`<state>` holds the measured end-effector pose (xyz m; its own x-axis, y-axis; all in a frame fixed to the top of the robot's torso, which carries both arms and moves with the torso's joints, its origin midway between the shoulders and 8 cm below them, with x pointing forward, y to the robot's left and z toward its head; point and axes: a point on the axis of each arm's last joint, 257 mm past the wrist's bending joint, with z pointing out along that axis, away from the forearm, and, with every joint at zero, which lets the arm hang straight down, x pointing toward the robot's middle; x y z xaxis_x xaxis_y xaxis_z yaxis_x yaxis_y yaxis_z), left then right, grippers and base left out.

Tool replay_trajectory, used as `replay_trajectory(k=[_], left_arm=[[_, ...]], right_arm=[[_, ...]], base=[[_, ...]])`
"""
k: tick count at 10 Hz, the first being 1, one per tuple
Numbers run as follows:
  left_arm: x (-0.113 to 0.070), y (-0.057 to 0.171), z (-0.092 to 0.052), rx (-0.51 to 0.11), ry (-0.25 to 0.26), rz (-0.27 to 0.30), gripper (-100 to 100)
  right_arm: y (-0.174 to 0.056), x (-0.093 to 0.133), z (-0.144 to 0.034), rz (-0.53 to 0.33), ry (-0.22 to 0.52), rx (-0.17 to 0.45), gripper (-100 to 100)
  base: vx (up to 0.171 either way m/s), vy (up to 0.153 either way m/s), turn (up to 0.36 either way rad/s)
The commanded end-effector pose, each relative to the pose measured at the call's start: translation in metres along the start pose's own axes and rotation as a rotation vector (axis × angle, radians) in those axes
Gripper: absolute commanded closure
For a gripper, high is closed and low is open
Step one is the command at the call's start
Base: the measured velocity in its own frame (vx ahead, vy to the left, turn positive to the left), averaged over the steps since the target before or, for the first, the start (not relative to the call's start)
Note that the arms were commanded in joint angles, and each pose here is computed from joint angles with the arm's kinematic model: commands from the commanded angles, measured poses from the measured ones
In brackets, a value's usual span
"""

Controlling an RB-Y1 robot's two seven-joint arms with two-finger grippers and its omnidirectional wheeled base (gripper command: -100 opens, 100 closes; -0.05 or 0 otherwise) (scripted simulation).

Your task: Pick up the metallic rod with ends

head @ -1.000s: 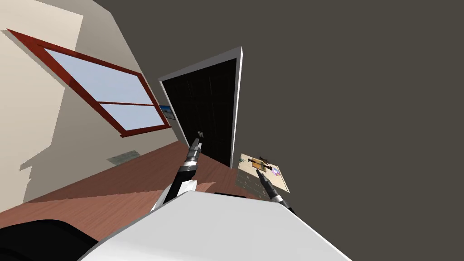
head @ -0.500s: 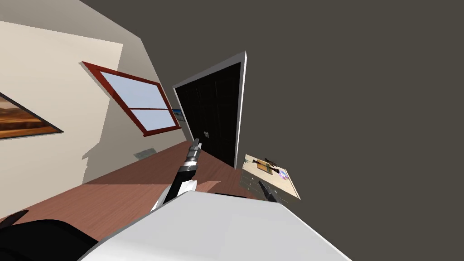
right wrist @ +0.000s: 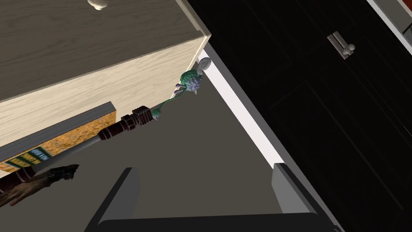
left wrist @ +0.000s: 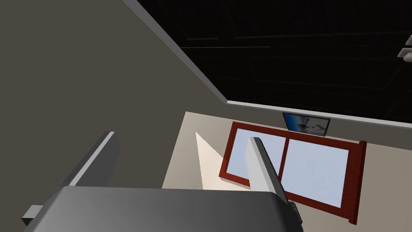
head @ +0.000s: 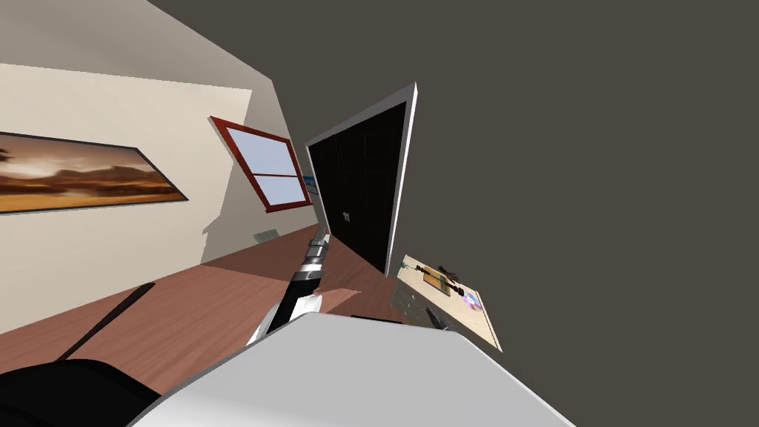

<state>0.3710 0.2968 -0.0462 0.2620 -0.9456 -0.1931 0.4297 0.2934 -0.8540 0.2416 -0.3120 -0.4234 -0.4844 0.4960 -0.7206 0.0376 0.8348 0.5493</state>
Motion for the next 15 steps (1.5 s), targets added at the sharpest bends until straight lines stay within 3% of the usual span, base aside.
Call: replay_trajectory(k=[1, 2, 4, 7, 8, 9, 10, 11, 12, 13, 14, 15], left_arm=[[0.000, 0.000, 0.000, 0.000, 0.000, 0.000, 0], [0.000, 0.000, 0.000, 0.000, 0.000, 0.000, 0], [0.000, 0.001, 0.000, -0.002, 0.000, 0.000, 0], [0.000, 0.000, 0.000, 0.000, 0.000, 0.000, 0], [0.000, 0.000, 0.000, 0.000, 0.000, 0.001, 0], [0.000, 0.000, 0.000, 0.000, 0.000, 0.000, 0], [0.000, 0.000, 0.000, 0.000, 0.000, 0.000, 0], [0.000, 0.000, 0.000, 0.000, 0.000, 0.000, 0], [0.000, 0.000, 0.000, 0.000, 0.000, 0.000, 0], [0.000, 0.000, 0.000, 0.000, 0.000, 0.000, 0], [0.000, 0.000, 0.000, -0.001, 0.000, 0.000, 0], [0.000, 0.000, 0.000, 0.000, 0.000, 0.000, 0]], right_arm=[[-0.021, 0.014, -0.016, -0.021, 0.044, 0.037, -100], [-0.045, 0.032, -0.034, -0.070, 0.111, 0.083, -100], [-0.050, 0.036, -0.036, -0.067, 0.118, 0.093, -100], [-0.050, 0.036, -0.036, -0.067, 0.118, 0.093, -100], [-0.077, 0.054, -0.058, -0.113, 0.190, 0.143, -100], [-0.079, 0.055, -0.059, -0.111, 0.193, 0.147, -100], [-0.104, 0.070, -0.082, -0.156, 0.262, 0.192, -100], [-0.106, 0.072, -0.084, -0.154, 0.266, 0.198, -100], [-0.132, 0.086, -0.111, -0.196, 0.338, 0.245, -100], [-0.132, 0.087, -0.111, -0.196, 0.339, 0.246, -100], [-0.156, 0.099, -0.139, -0.235, 0.409, 0.290, -100], [-0.156, 0.099, -0.139, -0.235, 0.409, 0.290, -100]], base=[[0.020, -0.003, 0.197], [0.024, -0.005, 0.402], [0.312, 0.375, -0.040], [-0.149, -0.202, 0.075], [-0.096, -0.219, 0.269], [-0.047, -0.084, 0.278], [0.015, -0.004, 0.332], [0.033, 0.006, 0.213], [0.047, -0.002, 0.350], [0.044, -0.025, 0.208], [0.041, -0.031, 0.384], [0.029, -0.041, 0.171]])
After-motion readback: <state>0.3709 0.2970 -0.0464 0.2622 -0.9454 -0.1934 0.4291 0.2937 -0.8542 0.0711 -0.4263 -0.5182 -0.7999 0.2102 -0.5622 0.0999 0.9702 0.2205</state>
